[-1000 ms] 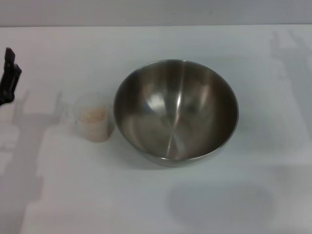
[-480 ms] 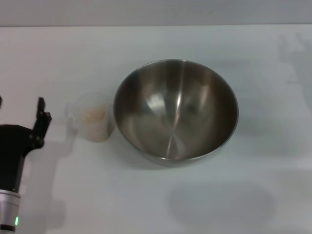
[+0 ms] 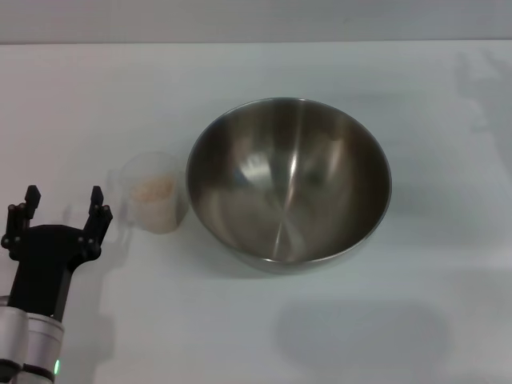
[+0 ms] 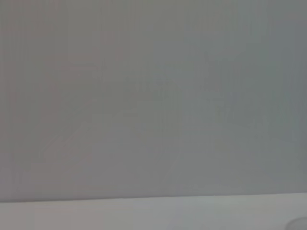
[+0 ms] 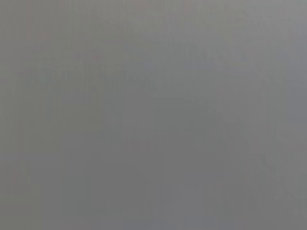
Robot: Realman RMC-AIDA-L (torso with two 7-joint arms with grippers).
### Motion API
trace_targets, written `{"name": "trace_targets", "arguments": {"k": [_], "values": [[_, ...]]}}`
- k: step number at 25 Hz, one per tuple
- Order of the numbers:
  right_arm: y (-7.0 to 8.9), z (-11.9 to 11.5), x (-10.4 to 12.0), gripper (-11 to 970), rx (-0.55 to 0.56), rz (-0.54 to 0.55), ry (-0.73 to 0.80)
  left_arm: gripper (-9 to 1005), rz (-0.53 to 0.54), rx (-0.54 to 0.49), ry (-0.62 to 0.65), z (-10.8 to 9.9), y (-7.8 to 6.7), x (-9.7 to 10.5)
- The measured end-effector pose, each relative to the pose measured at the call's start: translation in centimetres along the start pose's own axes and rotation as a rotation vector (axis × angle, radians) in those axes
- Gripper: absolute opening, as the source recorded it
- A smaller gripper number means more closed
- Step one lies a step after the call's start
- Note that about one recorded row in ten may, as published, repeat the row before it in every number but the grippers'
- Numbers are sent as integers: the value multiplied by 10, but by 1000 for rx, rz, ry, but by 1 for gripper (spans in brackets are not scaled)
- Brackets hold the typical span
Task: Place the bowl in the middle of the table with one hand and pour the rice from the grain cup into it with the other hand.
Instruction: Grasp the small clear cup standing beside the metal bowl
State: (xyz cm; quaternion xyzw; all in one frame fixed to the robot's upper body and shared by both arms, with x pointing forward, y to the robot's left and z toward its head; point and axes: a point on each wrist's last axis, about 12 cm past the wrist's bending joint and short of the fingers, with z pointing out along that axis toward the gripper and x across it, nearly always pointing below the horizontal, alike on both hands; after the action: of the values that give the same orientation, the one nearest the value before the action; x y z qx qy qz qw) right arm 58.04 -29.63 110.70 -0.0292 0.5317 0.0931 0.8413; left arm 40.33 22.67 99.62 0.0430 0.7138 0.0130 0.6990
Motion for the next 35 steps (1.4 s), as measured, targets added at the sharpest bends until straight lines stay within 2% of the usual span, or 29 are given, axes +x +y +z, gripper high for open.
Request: {"name": "trace_targets", "arguments": {"k": [5, 13, 35], "values": [[-2, 2, 2, 451, -3, -12, 14, 736, -51, 12, 56, 3, -10, 2], [-3, 3, 4, 451, -7, -24, 30, 734, -66, 31, 68, 2, -16, 2], [-1, 1, 6, 451, -6, -16, 35, 726, -27, 50, 85, 24, -10, 5]]}}
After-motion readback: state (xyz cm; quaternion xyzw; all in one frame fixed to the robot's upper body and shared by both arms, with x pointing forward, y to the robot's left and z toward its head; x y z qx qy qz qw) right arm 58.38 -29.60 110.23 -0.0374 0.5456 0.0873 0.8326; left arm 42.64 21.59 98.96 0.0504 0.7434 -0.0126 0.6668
